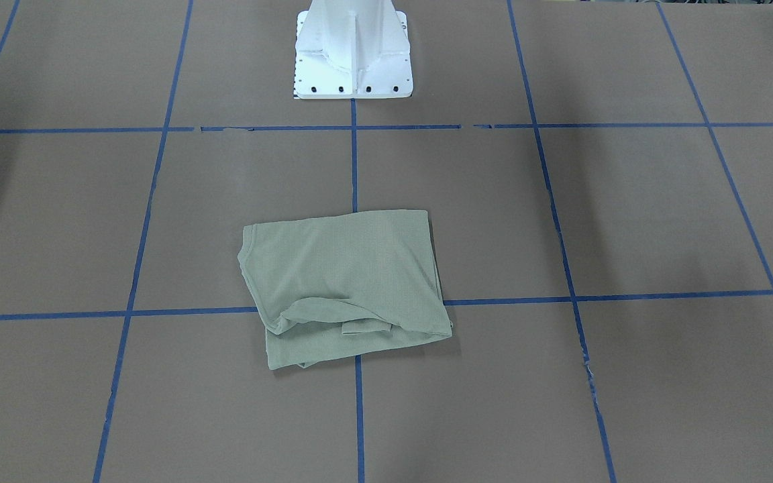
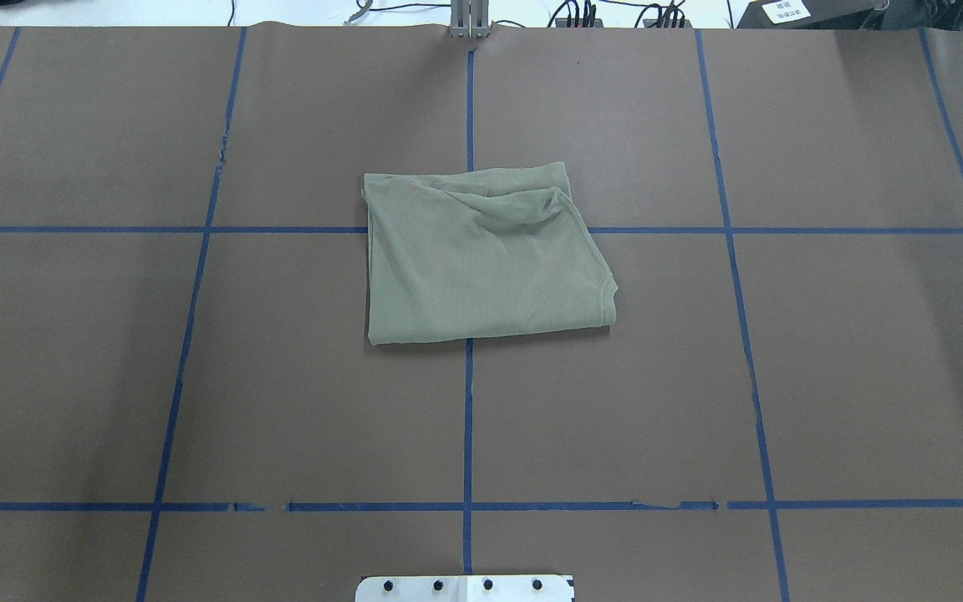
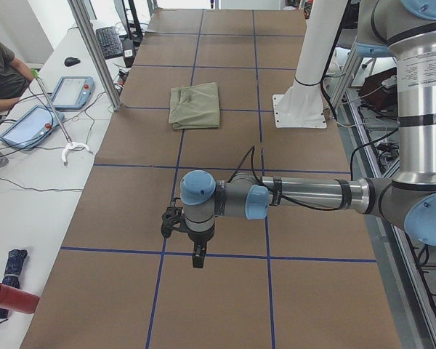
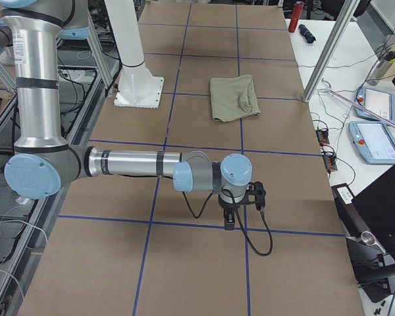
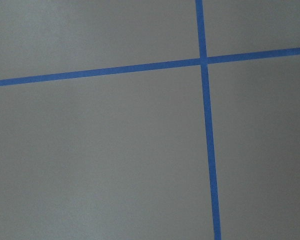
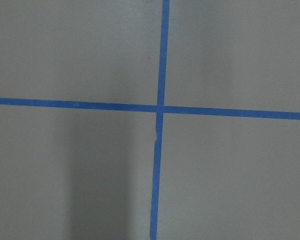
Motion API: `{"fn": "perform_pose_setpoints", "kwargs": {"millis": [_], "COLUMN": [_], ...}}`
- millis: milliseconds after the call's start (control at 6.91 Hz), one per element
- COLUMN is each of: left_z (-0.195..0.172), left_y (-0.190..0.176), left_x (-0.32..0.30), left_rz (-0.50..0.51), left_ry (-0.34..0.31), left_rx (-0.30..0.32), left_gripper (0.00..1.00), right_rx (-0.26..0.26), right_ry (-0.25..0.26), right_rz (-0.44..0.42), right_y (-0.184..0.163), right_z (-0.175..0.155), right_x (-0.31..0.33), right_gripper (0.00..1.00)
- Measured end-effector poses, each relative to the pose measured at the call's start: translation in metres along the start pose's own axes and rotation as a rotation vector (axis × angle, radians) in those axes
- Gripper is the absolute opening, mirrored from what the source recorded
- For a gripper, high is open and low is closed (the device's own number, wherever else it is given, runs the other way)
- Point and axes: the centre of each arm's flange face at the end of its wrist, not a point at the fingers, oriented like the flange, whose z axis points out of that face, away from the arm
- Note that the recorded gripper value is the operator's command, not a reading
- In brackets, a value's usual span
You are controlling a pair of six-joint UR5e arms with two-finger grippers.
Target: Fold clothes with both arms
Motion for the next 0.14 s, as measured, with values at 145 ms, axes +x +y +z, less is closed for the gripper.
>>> {"fn": "perform_pose_setpoints", "kwargs": {"millis": [145], "left_z": [-0.0046], "left_y": [-0.0001], "left_x": [0.0043], "left_rz": [-0.006], "left_ry": [0.003], "left_rx": [-0.009], "left_gripper": [1.0], "right_rx": [-0.011], "right_ry": [0.003], "right_rz": [-0.016], "right_y": [0.0], "right_z": [0.0038], "right_x": [-0.001], "right_gripper": [1.0]}}
